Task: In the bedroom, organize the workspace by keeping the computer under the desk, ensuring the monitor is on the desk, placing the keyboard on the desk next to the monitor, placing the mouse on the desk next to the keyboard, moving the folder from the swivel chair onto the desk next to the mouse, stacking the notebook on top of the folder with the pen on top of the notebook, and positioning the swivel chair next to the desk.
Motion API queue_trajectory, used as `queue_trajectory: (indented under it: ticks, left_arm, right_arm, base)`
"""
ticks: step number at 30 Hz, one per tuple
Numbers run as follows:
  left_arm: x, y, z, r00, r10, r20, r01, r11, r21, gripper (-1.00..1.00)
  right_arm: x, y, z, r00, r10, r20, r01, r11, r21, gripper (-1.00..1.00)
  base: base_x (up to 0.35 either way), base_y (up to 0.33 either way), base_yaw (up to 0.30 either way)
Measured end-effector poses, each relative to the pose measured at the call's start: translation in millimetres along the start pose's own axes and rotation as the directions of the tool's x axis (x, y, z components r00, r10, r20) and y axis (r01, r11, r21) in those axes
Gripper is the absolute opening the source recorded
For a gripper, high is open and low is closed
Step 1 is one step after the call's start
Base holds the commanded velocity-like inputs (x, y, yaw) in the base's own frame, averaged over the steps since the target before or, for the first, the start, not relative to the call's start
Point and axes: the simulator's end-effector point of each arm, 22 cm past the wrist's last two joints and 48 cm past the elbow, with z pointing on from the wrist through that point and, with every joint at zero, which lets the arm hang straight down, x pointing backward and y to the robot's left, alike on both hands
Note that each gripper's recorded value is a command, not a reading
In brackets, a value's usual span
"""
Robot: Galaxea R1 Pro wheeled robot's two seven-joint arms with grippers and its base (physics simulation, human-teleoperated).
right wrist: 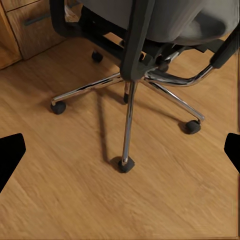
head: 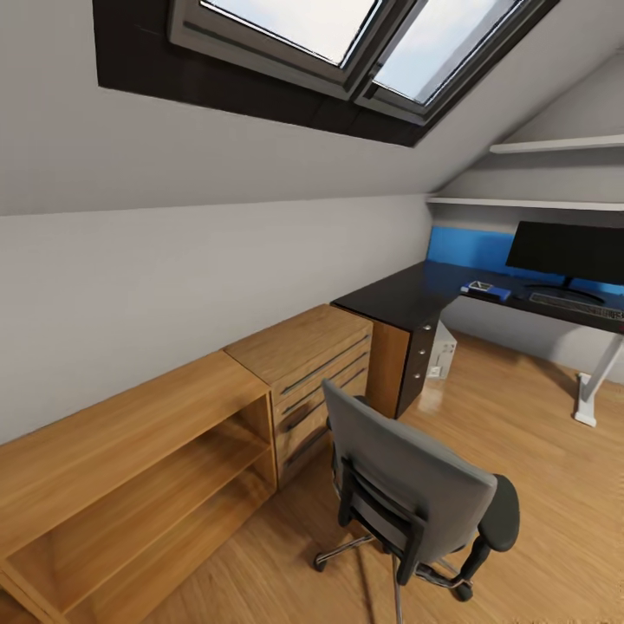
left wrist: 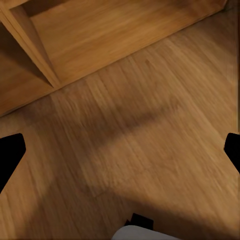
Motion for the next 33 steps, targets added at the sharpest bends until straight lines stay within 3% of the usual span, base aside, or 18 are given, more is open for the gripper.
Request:
queue_trajectory:
  ticks: [33]
  left_arm:
    - [0.0, -0.3, 0.0, 1.000, 0.000, 0.000, 0.000, 1.000, 0.001, 1.00]
  right_arm:
    - [0.2, -1.3, 0.1, 1.000, 0.000, 0.000, 0.000, 1.000, 0.003, 1.00]
  base:
    - [0.000, 0.000, -0.257]
